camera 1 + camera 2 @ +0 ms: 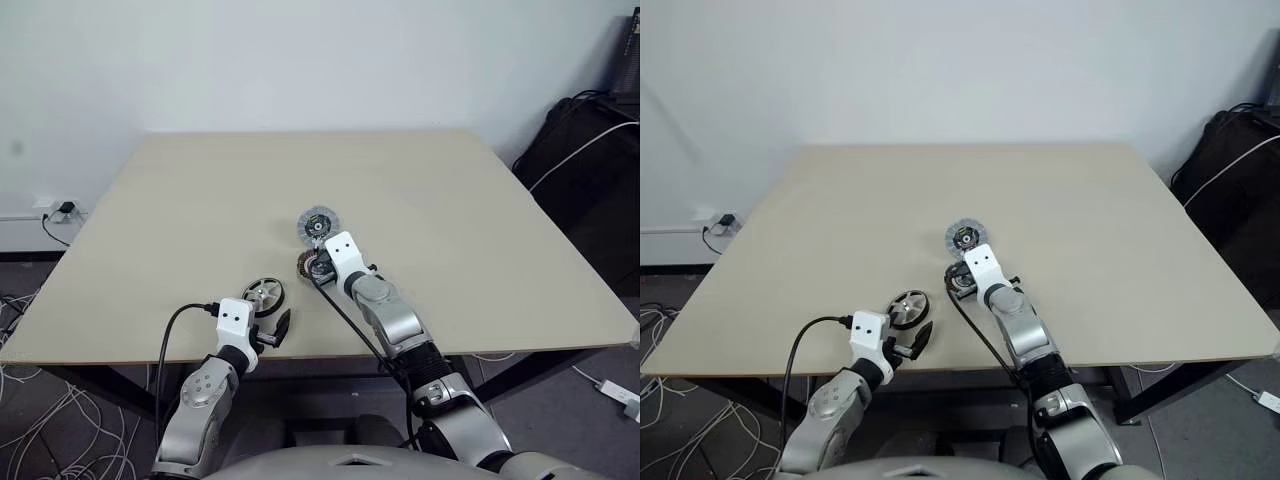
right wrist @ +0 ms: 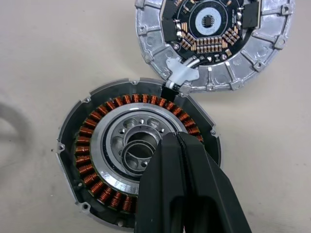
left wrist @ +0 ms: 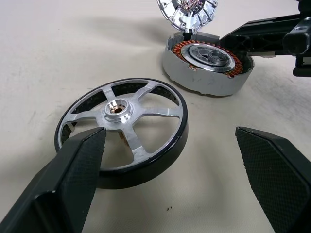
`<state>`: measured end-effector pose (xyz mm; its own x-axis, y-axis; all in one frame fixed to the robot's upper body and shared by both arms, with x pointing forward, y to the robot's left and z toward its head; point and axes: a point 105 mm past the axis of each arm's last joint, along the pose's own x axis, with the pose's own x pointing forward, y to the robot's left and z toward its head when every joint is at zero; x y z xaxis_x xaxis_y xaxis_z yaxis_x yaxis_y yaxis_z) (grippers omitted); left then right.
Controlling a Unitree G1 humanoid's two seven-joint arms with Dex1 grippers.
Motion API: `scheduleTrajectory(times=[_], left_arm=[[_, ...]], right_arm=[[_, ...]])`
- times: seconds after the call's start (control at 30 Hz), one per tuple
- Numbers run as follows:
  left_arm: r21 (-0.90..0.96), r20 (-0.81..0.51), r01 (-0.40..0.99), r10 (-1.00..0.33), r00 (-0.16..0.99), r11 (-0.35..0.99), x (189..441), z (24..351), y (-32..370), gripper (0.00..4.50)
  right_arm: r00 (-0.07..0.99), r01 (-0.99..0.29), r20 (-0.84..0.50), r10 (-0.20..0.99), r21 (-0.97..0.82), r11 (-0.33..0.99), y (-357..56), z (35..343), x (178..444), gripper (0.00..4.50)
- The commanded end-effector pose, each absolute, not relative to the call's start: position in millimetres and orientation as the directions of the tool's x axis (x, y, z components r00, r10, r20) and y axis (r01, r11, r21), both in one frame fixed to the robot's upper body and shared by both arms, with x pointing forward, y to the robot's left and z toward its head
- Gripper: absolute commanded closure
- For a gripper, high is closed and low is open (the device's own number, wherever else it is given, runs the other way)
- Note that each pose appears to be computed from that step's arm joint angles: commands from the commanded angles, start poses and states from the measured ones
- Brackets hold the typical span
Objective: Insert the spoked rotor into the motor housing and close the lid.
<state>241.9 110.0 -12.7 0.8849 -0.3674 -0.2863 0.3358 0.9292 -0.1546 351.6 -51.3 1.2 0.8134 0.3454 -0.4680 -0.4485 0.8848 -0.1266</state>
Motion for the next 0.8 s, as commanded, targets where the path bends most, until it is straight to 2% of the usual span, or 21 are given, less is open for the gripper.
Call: scheduleTrajectory(times=[0.03,0.27,0.8], left_arm=[[-0.145,-0.232,0.351,-0.377,0.897,0.925,247.1,2.0,107.2,0.00],[-0.146,-0.236,0.344,-0.370,0.899,0.928,245.3,1.6,108.7,0.00],[-0.146,-0.239,0.356,-0.382,0.893,0.923,245.1,1.2,107.4,0.00]], right_arm=[[0.836,-0.455,-0.393,0.382,-0.107,0.884,-45.6,21.4,355.3,4.47],[0.800,-0.515,-0.403,0.445,-0.079,0.853,-42.5,22.6,339.7,4.47],[0.781,-0.518,-0.455,0.428,-0.087,0.851,-49.1,12.3,331.9,4.47]])
